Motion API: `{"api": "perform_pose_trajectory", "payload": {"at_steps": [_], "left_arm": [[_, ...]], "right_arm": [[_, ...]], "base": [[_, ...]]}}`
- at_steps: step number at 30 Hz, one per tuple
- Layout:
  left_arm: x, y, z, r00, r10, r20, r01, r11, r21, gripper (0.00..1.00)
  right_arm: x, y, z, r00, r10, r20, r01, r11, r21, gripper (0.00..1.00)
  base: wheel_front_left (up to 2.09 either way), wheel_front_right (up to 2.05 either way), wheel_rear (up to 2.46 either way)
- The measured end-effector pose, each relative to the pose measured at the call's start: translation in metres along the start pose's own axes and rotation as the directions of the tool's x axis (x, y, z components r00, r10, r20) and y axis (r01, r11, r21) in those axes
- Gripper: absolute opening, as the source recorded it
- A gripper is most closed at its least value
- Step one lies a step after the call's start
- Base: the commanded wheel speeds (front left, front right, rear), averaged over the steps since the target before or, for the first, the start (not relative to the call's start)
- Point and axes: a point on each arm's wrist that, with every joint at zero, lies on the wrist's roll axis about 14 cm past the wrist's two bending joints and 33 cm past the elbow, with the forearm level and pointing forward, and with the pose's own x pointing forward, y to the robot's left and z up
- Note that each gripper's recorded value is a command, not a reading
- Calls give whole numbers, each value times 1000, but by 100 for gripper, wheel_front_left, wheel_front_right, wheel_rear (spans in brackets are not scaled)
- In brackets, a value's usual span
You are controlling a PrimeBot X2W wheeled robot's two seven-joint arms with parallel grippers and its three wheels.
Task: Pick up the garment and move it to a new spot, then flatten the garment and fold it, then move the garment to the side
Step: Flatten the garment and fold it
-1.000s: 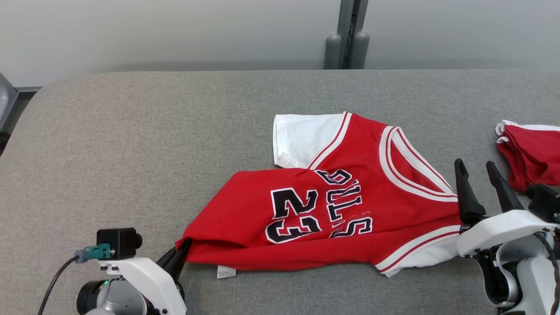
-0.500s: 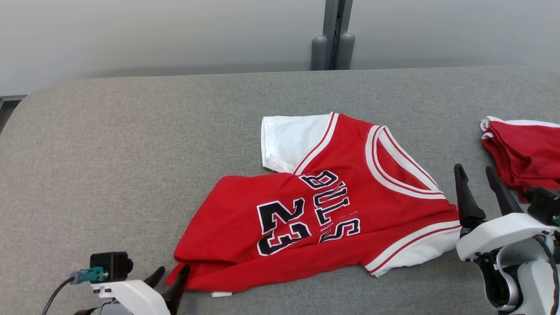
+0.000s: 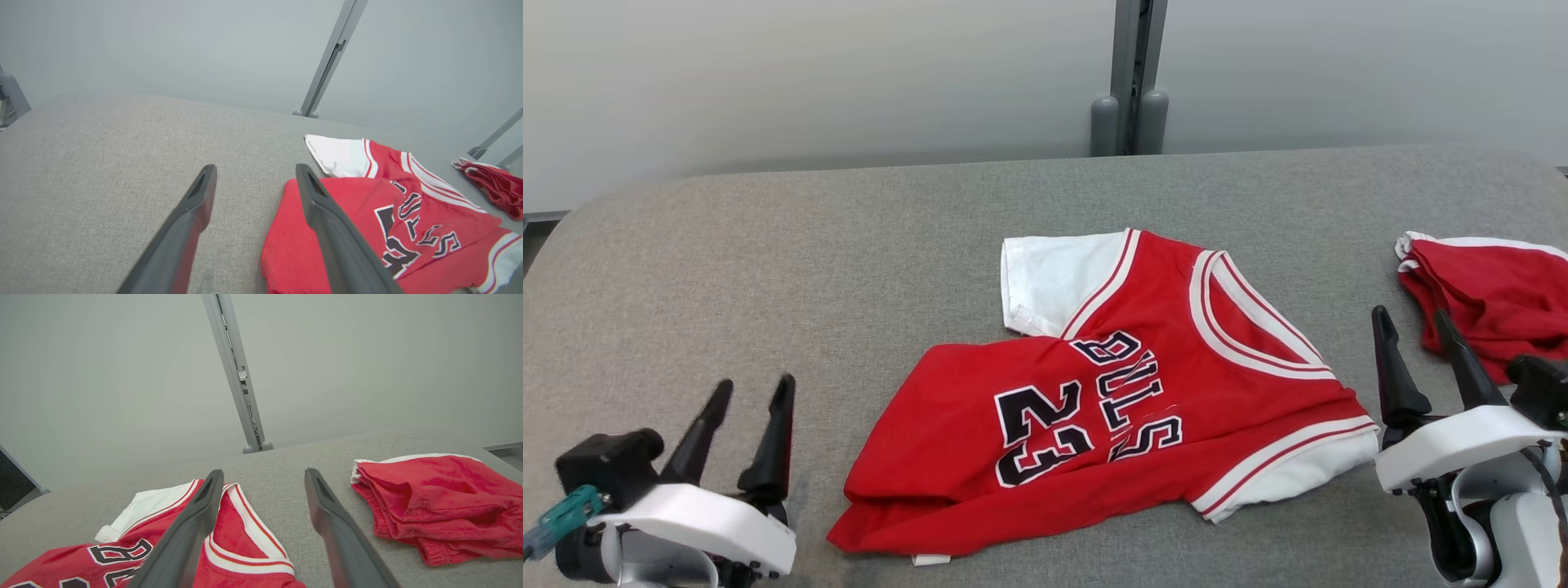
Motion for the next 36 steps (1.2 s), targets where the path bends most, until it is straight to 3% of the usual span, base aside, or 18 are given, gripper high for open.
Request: {"api": "perform_pose_trajectory", "payload": {"at_steps": [3,8,13,18,22,26,31,36], "left_arm": [[1,-8,36,984,-13,180,11,1000,13,100],[-4,-13,63,944,-20,330,-3,998,70,100],[-8,-15,69,925,-14,380,-18,997,81,100],[-7,-16,53,937,-5,348,-20,998,67,100],[-5,-17,50,939,-8,344,-15,998,65,100],[-5,-16,53,936,-10,353,-16,997,71,100],[-7,-13,49,938,-1,346,-23,998,65,100],[-6,-12,45,943,4,333,-27,998,63,100]], "right_arm": [[-4,-1,11,999,4,41,-4,1000,-12,100],[-14,-2,29,993,11,114,-8,1000,-25,100],[-27,-7,30,990,-5,138,8,1000,-20,100],[-32,-7,16,996,-2,92,4,1000,-17,100],[-30,2,6,999,38,33,-37,999,-25,100],[-39,-8,-31,989,21,-149,-24,999,-22,100],[-62,-26,-80,920,-30,-390,39,999,15,100],[-68,-26,-99,877,-32,-479,73,995,67,100]], "base": [[0,0,0],[0,0,0],[0,0,0],[0,0,0],[0,0,0],[0,0,0],[0,0,0],[0,0,0]]}}
